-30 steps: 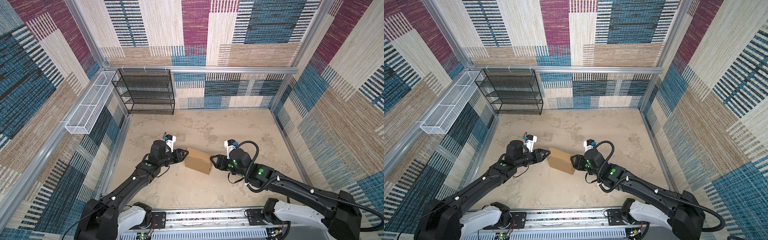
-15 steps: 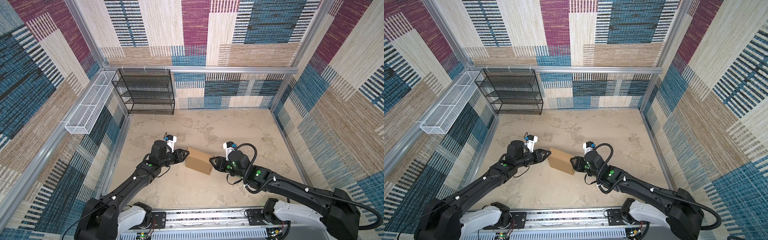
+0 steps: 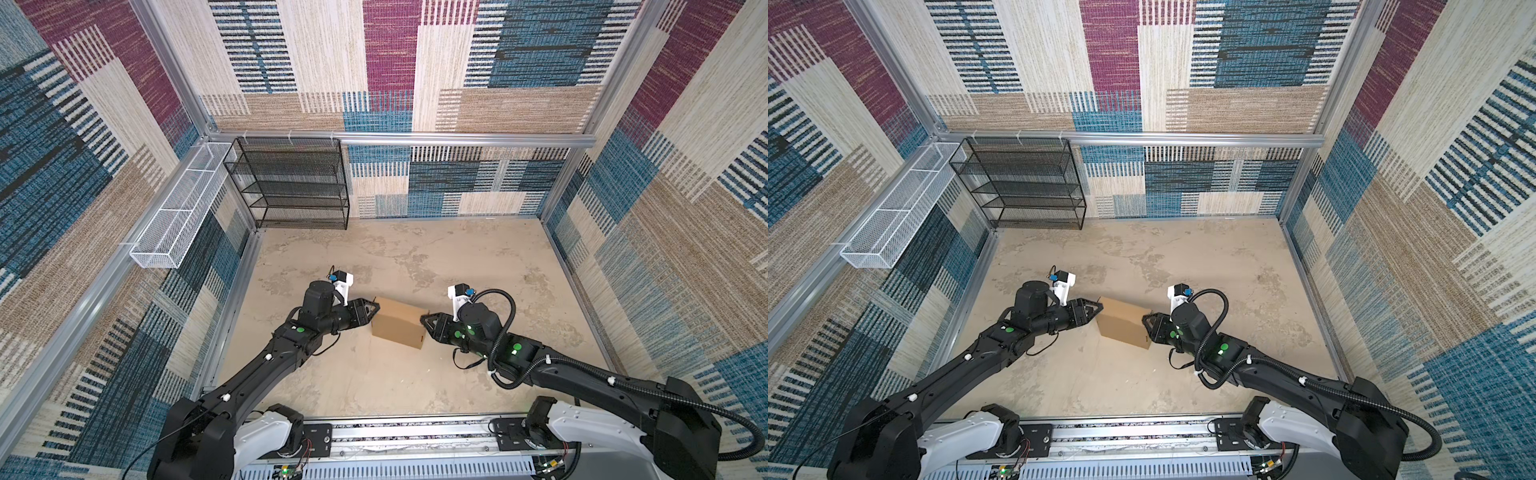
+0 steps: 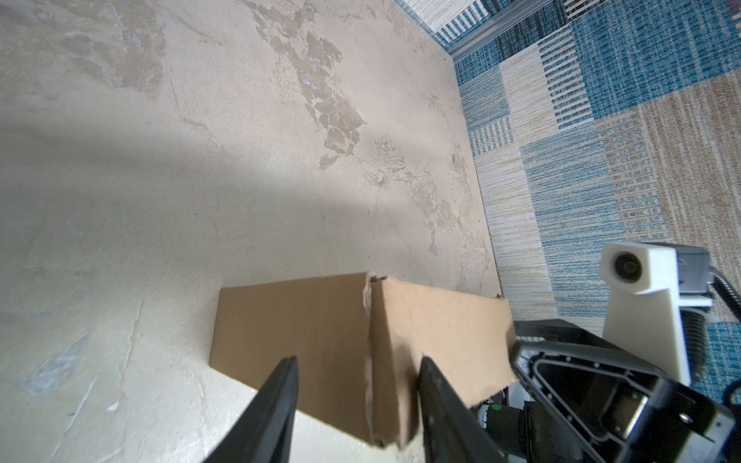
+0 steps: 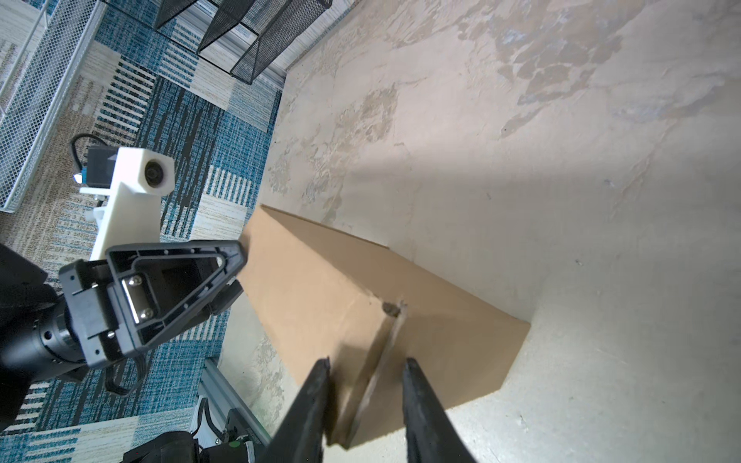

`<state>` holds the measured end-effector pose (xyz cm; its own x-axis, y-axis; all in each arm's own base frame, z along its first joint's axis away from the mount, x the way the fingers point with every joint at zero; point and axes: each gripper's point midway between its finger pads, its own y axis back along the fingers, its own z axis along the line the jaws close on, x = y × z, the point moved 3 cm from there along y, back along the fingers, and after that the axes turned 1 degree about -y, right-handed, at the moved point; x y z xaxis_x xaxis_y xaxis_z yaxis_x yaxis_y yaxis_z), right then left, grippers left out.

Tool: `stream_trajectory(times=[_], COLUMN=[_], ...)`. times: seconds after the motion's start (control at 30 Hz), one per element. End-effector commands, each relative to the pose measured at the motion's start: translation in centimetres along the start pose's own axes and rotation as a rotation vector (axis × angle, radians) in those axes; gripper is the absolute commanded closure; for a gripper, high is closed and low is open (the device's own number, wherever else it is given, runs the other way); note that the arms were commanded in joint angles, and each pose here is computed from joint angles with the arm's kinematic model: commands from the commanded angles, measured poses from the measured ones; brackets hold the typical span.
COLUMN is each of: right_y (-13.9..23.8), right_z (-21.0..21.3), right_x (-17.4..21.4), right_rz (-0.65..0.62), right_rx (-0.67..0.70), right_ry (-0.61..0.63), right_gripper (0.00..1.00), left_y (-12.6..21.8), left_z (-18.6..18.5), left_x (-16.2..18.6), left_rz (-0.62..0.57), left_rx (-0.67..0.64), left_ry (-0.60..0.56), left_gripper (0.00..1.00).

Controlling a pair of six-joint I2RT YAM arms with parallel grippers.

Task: Fold the paper box

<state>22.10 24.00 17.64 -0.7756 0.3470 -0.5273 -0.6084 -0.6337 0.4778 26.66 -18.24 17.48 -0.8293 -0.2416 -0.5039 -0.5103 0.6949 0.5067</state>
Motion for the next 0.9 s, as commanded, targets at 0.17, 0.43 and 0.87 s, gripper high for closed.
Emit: stream_trajectory(times=[0.17, 0.43, 0.87], right_y=[-0.2, -0.2, -0.4], right_z=[-1.0, -0.8, -1.0], right_x=[0.4, 0.3, 0.6], right_rz=[0.035, 0.036, 0.053], right_rx=[0.065, 0.057, 0.063], right_ry=[0.036, 0.040, 0.056], right_gripper=[0.68, 0.68, 0.69], left_y=[0.8, 1.1, -0.4], left_z=[-0.3, -1.2, 1.3], left_x=[-0.4, -0.6, 1.0], left_rz=[0.033, 0.075, 0.104], left_rx=[-0.040, -0.010, -0.042], left_ry=[-0.047, -0.072, -0.021], left_gripper=[0.45, 0.52, 0.68])
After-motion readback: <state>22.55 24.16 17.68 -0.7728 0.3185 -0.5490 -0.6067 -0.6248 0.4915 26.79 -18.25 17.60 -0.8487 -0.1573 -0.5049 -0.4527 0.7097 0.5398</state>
